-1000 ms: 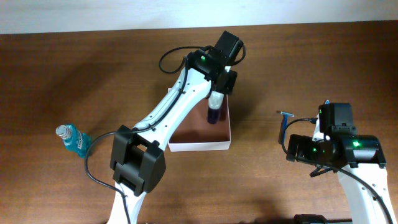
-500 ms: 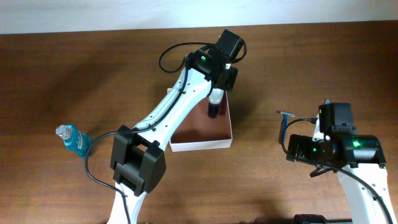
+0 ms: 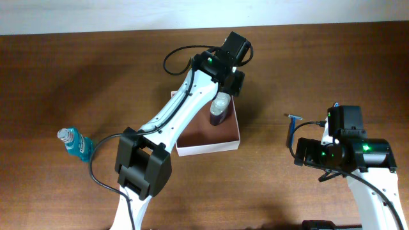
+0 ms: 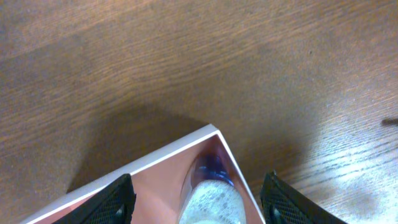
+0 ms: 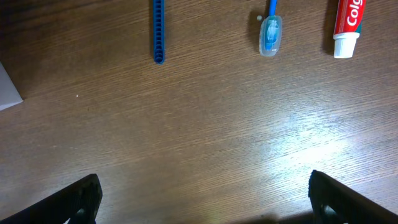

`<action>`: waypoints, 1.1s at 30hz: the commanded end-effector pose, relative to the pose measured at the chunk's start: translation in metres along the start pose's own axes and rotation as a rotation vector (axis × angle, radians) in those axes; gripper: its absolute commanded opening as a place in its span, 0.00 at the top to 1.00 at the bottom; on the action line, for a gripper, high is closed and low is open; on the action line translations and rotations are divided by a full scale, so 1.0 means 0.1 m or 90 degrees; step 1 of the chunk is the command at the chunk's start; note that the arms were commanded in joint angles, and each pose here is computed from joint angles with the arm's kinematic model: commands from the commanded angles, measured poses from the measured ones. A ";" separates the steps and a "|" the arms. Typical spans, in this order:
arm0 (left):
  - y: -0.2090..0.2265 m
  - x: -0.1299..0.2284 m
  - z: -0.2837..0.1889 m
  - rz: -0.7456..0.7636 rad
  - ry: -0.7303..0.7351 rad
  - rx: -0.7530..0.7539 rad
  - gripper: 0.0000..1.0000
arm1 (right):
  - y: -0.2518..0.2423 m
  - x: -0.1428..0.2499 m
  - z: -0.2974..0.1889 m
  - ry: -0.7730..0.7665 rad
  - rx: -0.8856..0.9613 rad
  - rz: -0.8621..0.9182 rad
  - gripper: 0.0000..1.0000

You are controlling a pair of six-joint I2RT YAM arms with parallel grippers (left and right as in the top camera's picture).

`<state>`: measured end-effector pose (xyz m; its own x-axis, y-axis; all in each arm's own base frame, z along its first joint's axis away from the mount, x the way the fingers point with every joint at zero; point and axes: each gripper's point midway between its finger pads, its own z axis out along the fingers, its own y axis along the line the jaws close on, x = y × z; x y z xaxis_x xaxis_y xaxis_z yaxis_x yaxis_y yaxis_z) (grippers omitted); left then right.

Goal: Pack container
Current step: 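Carry the spray bottle into the box's right side and release, then withdraw the left gripper toward the blue mouthwash bottle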

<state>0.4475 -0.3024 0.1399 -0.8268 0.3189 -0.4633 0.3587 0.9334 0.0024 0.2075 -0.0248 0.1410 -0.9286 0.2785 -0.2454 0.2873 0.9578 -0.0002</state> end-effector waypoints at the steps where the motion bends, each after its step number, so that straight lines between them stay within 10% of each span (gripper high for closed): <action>1: 0.03 -0.02 -0.02 -0.002 -0.001 -0.008 0.34 | -0.02 -0.06 -0.08 -0.022 0.004 0.009 0.01; 16: 0.36 -0.42 -1.19 0.030 -0.130 -0.067 0.25 | -0.02 -0.06 -0.08 -0.021 0.004 0.009 0.01; 33: 2.72 1.19 -2.53 -0.407 0.069 -0.250 0.16 | -0.02 -0.06 -0.08 -0.020 0.004 0.008 0.02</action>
<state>0.3546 0.0080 0.2988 -0.8886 -0.2460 -0.3871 -0.3244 0.9337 0.1514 0.2074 -0.0248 0.1414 -0.9285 0.2788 -0.2454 0.2877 0.9577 -0.0001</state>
